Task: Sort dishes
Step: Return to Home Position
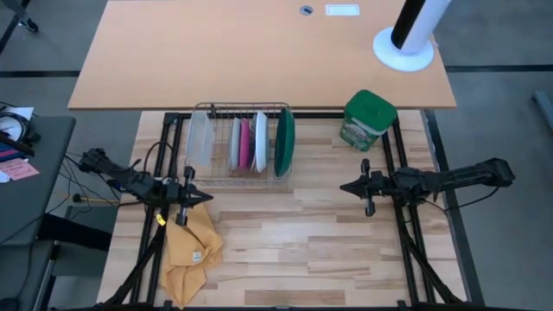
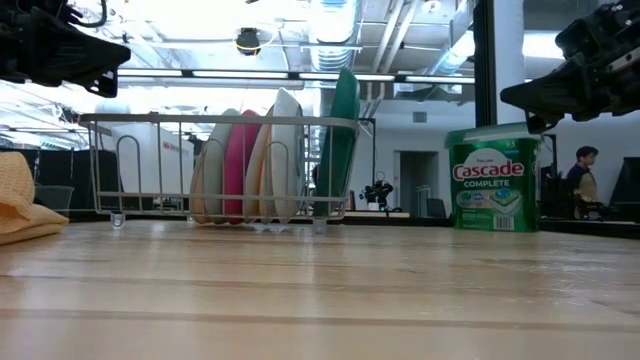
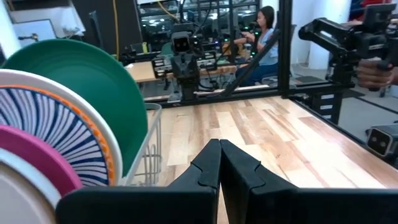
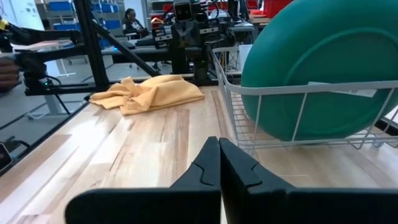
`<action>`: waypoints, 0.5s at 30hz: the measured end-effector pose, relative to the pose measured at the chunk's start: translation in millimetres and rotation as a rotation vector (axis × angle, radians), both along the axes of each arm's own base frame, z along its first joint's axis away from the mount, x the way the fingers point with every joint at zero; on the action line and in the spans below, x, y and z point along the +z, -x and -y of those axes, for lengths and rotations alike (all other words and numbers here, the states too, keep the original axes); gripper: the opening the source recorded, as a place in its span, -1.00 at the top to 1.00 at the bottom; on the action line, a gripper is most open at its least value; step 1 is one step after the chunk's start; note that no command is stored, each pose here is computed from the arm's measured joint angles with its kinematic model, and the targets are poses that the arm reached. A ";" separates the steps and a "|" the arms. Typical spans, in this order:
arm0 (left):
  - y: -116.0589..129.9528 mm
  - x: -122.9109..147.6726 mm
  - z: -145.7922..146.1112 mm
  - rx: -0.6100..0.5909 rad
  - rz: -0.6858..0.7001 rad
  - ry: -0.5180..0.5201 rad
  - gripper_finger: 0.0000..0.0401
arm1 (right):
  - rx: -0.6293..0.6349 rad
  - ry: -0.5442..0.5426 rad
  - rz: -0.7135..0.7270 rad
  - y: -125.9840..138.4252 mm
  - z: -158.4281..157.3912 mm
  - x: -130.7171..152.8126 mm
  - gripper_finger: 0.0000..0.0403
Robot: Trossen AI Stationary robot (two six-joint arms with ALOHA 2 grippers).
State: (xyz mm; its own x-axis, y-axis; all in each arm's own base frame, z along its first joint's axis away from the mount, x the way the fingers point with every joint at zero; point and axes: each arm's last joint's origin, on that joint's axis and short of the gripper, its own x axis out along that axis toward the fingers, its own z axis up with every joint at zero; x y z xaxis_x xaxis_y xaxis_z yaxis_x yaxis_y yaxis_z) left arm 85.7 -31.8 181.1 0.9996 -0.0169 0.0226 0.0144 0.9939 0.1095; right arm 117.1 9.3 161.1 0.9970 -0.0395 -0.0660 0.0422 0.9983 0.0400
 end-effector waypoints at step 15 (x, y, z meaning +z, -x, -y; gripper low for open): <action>-6.5 -0.9 -11.4 -0.043 0.037 -0.004 1.00 | 0.000 -0.007 0.022 -0.2 0.0 2.1 1.00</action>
